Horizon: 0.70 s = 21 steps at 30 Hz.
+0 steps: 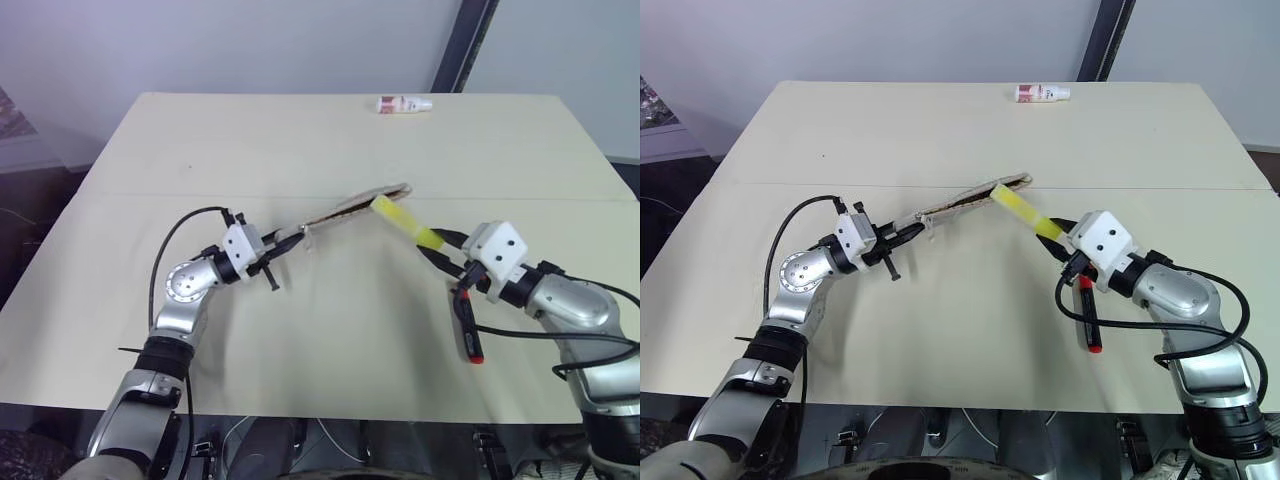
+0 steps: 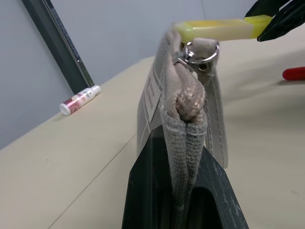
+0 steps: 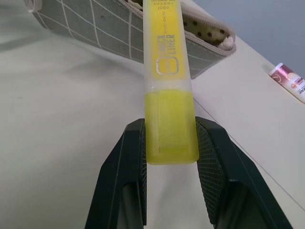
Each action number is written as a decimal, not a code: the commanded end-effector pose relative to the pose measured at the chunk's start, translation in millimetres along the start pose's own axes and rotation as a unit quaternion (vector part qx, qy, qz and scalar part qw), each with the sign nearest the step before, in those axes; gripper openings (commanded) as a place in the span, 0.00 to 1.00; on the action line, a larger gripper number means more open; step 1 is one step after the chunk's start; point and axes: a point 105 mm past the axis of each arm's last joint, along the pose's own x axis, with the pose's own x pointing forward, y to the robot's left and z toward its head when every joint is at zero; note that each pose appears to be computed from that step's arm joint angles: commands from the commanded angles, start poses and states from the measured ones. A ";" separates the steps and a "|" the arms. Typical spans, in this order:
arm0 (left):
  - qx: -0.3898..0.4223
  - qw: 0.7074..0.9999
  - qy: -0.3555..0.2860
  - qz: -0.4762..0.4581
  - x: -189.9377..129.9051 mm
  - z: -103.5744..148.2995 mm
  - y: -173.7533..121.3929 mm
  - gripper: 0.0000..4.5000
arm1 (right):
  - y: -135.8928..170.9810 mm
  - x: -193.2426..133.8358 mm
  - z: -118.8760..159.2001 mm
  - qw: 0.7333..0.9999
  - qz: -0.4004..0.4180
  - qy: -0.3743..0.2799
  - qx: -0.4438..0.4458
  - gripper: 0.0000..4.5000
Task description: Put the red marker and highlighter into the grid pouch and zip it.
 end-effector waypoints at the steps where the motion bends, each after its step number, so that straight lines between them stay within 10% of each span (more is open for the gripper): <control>1: 0.028 0.999 -0.023 0.010 0.0 14.9 6.3 0.00 | -2.9 -0.2 6.6 0.999 0.004 -0.002 -0.036 0.19; 15: 0.164 0.982 0.022 -0.088 1.4 10.6 -2.4 0.00 | 3.8 6.7 -10.2 0.958 0.086 0.116 -0.248 0.19; 21: 0.124 0.988 -0.002 -0.097 3.6 16.6 0.2 0.00 | 20.4 38.8 8.4 0.942 0.101 0.059 -0.316 0.19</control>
